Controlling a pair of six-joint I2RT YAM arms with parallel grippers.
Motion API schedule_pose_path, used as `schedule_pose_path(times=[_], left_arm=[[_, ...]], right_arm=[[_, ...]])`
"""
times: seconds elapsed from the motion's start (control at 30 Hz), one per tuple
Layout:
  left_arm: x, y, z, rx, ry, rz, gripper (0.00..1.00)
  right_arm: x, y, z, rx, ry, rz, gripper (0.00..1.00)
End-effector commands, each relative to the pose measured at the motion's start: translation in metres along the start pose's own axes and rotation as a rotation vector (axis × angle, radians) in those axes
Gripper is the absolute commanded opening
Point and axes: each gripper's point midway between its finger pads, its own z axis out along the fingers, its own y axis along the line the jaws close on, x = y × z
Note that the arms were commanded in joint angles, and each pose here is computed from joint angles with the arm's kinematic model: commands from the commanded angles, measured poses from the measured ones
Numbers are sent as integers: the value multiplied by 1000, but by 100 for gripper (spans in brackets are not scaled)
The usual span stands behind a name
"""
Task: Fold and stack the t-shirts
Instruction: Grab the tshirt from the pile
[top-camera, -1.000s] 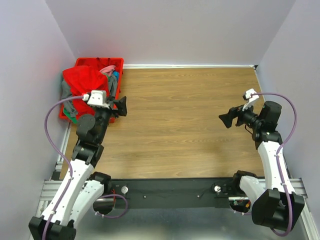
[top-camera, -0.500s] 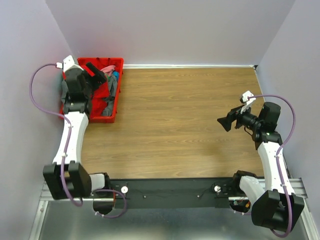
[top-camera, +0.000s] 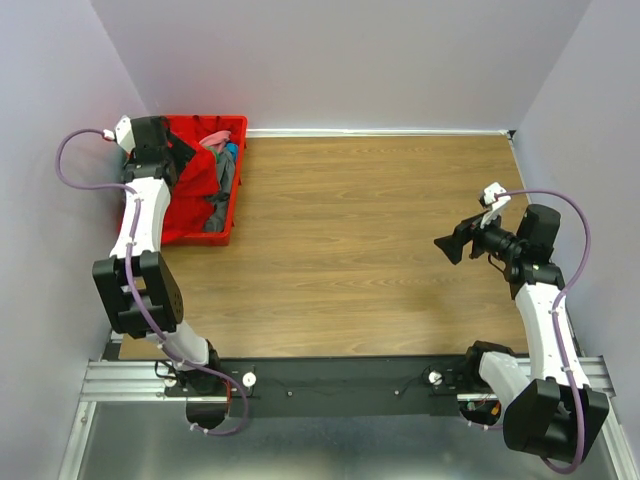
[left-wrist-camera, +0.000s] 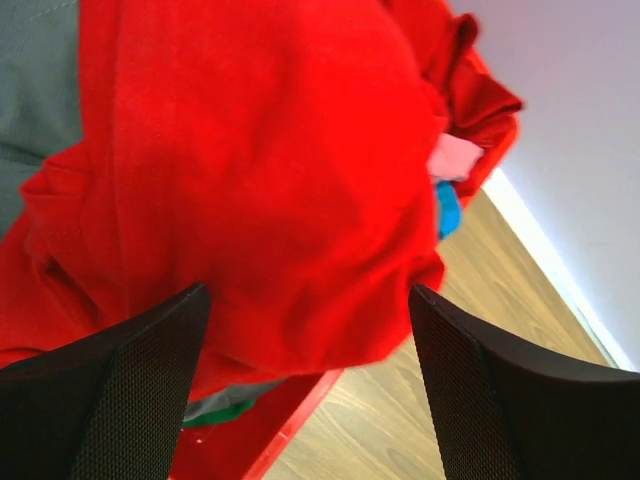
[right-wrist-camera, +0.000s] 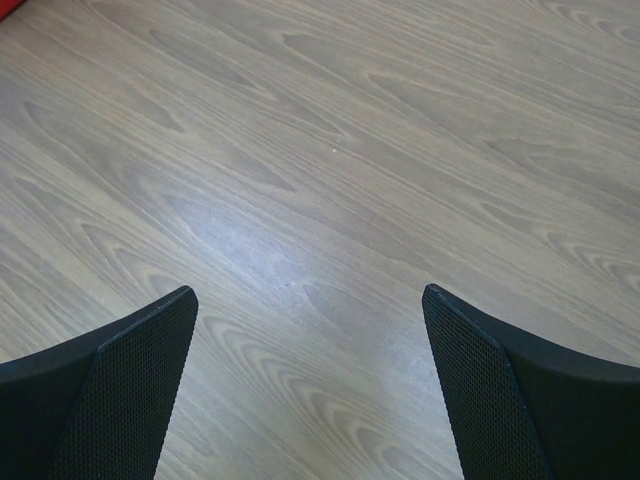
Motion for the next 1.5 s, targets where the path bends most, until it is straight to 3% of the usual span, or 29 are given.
schedule_pose_path(times=[0.0,0.1,0.17,0.4,0.43,0.5,0.63,0.87,1.03,1.47], left_arm=[[3,26,9,-134,0,-30,88],[9,34,18,-170,7,-23,87],[12,37,23,-182,17,-10,79],[-7,28,18,-152,-39,31,41],[-11,26,15,-144,-49,37,26],[-26,19,4,-122,-94,55,10],[-55,0,-23,-43,-186,77,0],[-111,-58,-101,244,-370,106,0],[-152,-119,-196,582,-533,163,0],[-214,-216,-388,1184,-698,55,0]], right_arm=[[3,-2,-2,13,15,14,100],[2,-2,-2,13,14,15,100],[2,-3,-2,15,14,12,100],[2,-5,-2,26,19,12,100],[2,-5,-2,27,18,11,100],[2,-5,-2,27,18,9,100],[2,-5,-3,28,19,10,100],[3,-5,-3,28,19,10,100],[3,-4,-2,26,21,11,100],[6,-5,-2,26,25,12,100]])
